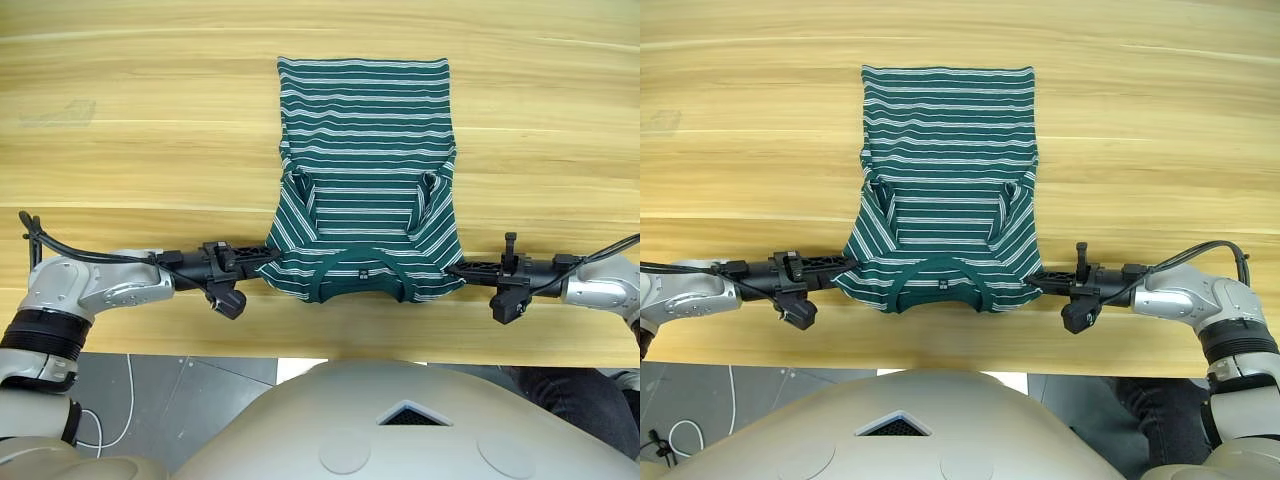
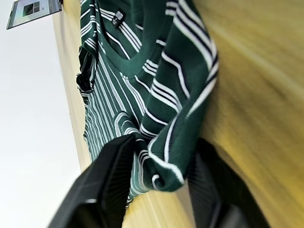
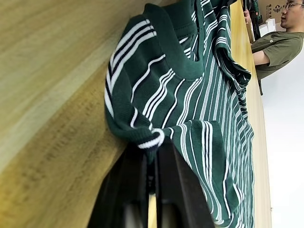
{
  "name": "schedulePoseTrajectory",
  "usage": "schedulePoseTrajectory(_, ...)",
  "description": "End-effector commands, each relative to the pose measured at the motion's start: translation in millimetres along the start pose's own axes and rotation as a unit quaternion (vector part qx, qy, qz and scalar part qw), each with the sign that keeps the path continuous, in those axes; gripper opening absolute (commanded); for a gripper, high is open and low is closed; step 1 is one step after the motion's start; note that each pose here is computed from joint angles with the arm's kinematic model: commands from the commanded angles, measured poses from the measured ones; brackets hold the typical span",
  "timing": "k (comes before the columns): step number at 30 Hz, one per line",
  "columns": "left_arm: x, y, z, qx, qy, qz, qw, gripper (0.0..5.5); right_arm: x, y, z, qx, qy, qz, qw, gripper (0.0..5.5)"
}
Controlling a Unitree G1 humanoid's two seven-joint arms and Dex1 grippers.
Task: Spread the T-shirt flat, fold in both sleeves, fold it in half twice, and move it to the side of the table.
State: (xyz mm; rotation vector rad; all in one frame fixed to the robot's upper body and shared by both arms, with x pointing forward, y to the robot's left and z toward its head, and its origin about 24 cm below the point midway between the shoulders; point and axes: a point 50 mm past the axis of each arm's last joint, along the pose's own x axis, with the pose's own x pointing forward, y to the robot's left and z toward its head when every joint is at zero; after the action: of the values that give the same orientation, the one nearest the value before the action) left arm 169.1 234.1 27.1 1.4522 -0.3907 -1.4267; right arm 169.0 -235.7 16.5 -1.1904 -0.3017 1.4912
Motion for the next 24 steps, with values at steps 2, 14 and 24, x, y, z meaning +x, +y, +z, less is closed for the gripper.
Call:
schedulePoseTrajectory(2, 0.7, -28.5, 6.3, -0.020, -0.002, -0.082, 0.996, 0.92, 4.1, 1.8, -0.3, 0.003, -0.002, 0.002, 1.000, 0.00)
schedulePoseTrajectory(14, 7.1, -26.4, 12.8, -0.012, -0.012, -0.081, 0.997, 0.02, 5.0, 3.6, 0.3, 0.010, -0.003, -0.004, 1.000, 0.00)
schedulePoseTrajectory(24, -29.1, 19.3, 42.4, -0.344, 0.023, -0.036, 0.938, 0.01, 10.0, -19.8, 20.0, 0.248, -0.028, -0.021, 0.968, 0.00)
